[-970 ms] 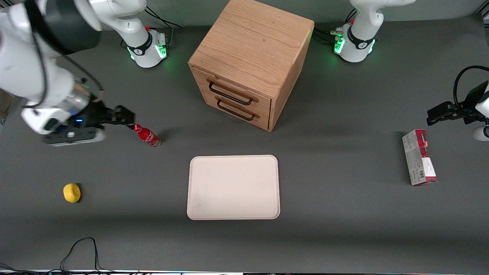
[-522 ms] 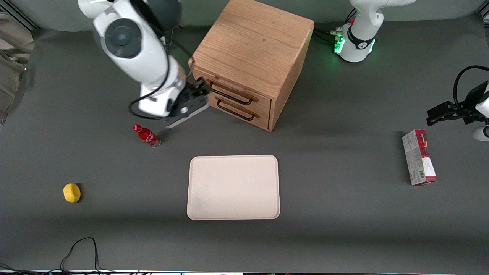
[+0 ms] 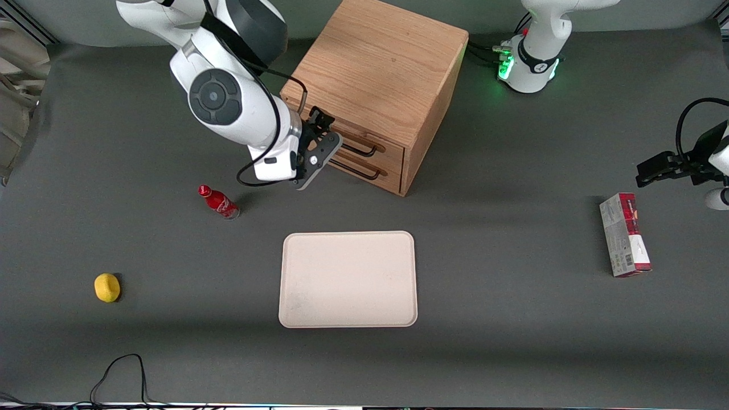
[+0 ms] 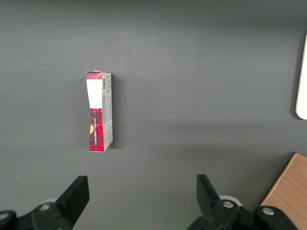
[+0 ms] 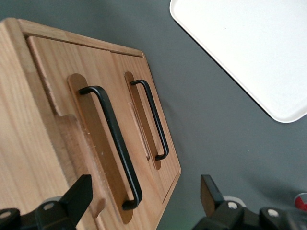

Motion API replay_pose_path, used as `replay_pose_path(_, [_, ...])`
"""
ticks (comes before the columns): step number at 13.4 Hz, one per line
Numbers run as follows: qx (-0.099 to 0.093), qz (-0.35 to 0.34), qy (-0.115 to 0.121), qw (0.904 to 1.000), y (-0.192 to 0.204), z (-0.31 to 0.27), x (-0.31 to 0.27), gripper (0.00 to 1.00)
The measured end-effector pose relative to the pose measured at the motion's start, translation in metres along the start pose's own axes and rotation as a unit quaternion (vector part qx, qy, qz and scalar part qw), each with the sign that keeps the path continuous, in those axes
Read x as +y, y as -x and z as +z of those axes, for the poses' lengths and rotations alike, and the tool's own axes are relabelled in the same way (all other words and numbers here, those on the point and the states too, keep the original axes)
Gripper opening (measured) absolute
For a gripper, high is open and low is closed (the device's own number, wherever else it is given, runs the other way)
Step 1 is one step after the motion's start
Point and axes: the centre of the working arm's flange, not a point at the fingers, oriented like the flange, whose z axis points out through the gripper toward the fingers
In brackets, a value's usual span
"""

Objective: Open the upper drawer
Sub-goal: 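Hook the right gripper onto the upper drawer's black handle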

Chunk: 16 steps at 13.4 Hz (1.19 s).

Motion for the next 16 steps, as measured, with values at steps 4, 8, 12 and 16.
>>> replay_pose_path(4, [-0.003,-0.011,-0.004,0.9999,-0.006,0.044,0.003,1.00])
replay_pose_path(8, [-0.003,-0.022,-0.004,0.9998,-0.006,0.088,-0.009,1.00])
replay_pose_path(12, [-0.004,-0.023,-0.004,0.9997,-0.006,0.093,-0.011,1.00])
replay_pose_path(16, [0.014,-0.030,0.006,0.9994,-0.009,0.091,-0.008,1.00])
